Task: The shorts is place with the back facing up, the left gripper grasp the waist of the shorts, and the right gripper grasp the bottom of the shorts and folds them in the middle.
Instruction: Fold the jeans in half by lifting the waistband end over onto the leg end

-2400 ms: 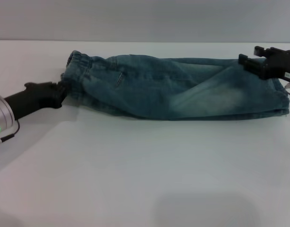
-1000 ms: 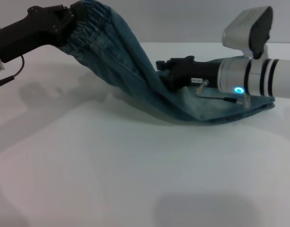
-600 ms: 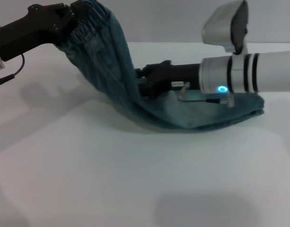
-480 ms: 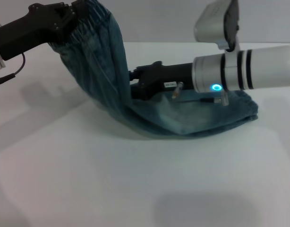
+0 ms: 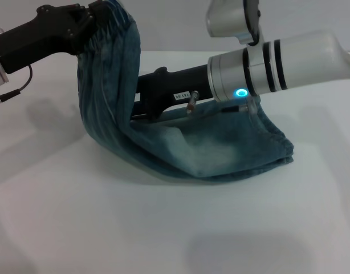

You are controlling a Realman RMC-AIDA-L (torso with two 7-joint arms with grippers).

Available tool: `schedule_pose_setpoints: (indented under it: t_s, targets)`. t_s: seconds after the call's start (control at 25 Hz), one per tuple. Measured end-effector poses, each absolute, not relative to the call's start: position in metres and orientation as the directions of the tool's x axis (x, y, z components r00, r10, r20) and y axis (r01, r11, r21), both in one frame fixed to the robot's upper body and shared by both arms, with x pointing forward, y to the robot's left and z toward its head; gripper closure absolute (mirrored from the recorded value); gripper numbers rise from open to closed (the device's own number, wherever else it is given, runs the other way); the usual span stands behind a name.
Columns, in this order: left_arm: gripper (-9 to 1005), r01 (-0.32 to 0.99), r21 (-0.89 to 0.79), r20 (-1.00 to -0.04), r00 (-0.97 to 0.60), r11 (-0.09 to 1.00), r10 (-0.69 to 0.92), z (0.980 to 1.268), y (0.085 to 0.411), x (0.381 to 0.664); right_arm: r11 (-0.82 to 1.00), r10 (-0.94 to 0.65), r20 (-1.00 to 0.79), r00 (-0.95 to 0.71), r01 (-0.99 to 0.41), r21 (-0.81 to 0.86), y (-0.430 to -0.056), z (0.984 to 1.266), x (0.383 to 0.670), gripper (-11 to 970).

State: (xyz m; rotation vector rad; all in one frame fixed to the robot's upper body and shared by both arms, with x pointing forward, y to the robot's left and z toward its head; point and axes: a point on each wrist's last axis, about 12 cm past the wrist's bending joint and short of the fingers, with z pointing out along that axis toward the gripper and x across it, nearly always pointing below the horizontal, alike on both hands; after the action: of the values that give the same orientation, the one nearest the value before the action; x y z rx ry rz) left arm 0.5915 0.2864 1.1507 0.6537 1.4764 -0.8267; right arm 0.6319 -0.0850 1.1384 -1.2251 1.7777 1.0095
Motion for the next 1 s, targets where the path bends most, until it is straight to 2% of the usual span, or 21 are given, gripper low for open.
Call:
schedule_pose_setpoints:
  t_s: [0.32,0.76,1.0]
  targets:
    - [968,0.803,-0.115,-0.993,-0.084,0.584,-0.08,1.148,0.288,0.589,0.28,-0.384,-0.879,-0.281,-0.943,0.179,-0.097,1.131,0.634,406]
    - [969,0.823,-0.122,-0.993,-0.097,0.555,-0.075,1.146,0.283,0.587,0.514,-0.265,-0.873,-0.409,-0.826,0.231,-0.179,1.102,0.624,406]
    - [965,0.843,-0.12,-0.993,-0.094,0.524,-0.075,1.149,0.276,0.587,0.568,-0.214,-0.869,-0.447,-0.78,0.262,-0.208,1.094,0.612,406]
